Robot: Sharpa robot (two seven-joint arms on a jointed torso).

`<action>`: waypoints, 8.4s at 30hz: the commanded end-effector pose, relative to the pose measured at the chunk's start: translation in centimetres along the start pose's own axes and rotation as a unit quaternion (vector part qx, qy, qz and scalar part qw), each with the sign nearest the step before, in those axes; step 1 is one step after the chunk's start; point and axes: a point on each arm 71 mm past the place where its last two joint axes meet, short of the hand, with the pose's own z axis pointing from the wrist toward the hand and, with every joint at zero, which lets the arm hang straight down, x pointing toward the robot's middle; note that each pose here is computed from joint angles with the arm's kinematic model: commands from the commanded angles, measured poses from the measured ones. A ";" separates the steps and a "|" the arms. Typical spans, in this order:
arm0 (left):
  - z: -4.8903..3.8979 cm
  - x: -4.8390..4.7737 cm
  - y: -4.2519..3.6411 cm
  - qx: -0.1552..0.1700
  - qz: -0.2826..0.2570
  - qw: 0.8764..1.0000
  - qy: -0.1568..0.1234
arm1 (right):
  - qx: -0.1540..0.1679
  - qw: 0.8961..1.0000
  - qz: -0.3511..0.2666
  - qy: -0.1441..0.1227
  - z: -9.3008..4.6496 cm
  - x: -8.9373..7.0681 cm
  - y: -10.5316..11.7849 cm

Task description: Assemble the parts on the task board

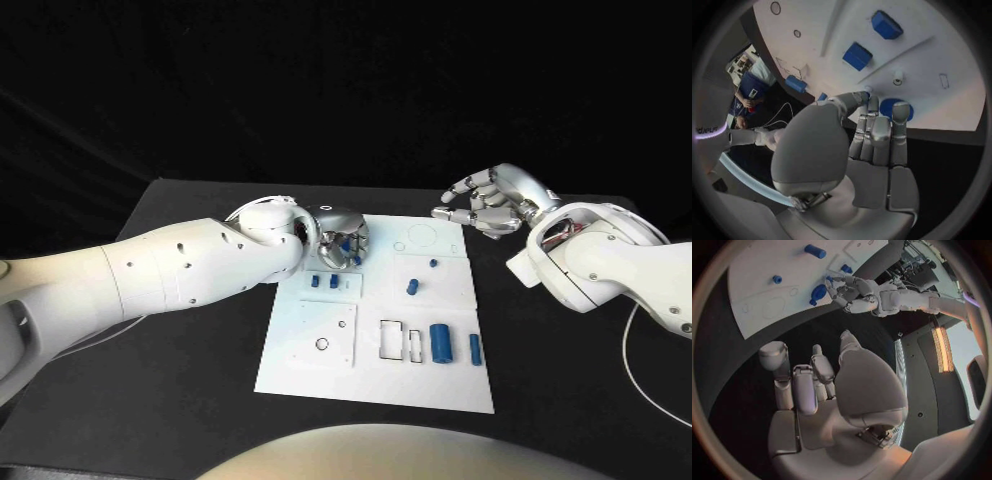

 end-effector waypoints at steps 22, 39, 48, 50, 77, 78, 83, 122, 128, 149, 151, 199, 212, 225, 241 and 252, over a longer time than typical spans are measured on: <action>-3.16 -1.42 2.53 -0.037 -0.014 0.999 -0.009 | -0.002 1.000 -0.002 0.001 0.0 0.0 -0.1; -3.64 -0.88 3.72 -0.054 -0.017 0.998 0.011 | -0.002 1.000 -0.002 0.001 0.0 0.0 -0.1; -3.57 -0.76 3.65 -0.053 -0.019 0.998 0.015 | -0.002 1.000 -0.002 0.001 0.0 0.0 -0.1; -3.57 -0.71 3.65 -0.053 -0.020 0.998 0.019 | -0.002 1.000 -0.002 0.001 0.0 0.0 -0.2; -3.32 -0.25 3.39 -0.048 -0.025 0.998 0.039 | -0.001 1.000 -0.002 0.001 -0.1 0.0 -0.2; -3.32 -0.24 3.39 -0.048 -0.025 0.998 0.039 | -0.001 1.000 -0.002 0.001 -0.1 0.0 -0.2; -3.27 -0.19 3.34 -0.048 -0.025 0.998 0.041 | -0.001 1.000 -0.002 0.001 -0.1 0.0 -0.2; -3.04 0.14 3.48 -0.057 -0.023 0.997 0.040 | -0.002 1.000 -0.002 0.000 -0.1 0.0 -0.2; -3.05 0.11 3.49 -0.058 -0.023 0.997 0.038 | -0.002 1.000 -0.002 -0.001 -0.1 0.0 -0.2; -3.14 0.09 3.70 -0.066 -0.023 0.997 0.036 | -0.005 1.000 0.001 -0.007 -0.1 -0.2 -0.2; -3.19 0.10 3.76 -0.067 -0.023 0.997 0.037 | -0.005 1.000 0.001 -0.007 -0.1 -0.2 -0.2; -7.15 -3.43 6.07 -0.049 -0.135 0.987 -0.079 | -0.012 0.994 -0.098 0.052 0.2 1.1 -1.8; -8.52 -4.30 6.42 -0.040 -0.239 0.959 -0.147 | -0.038 0.982 -0.174 0.070 0.0 3.2 -2.0; -9.92 -5.13 7.01 -0.002 -0.492 0.840 -0.228 | -0.043 0.956 -0.271 0.102 0.6 5.7 -2.5; -10.50 -5.14 7.20 0.003 -0.529 0.815 -0.235 | -0.043 0.948 -0.292 0.121 1.1 7.7 -2.3; -10.50 -5.12 7.18 0.002 -0.531 0.815 -0.233 | -0.039 0.944 -0.302 0.128 1.2 8.4 -2.4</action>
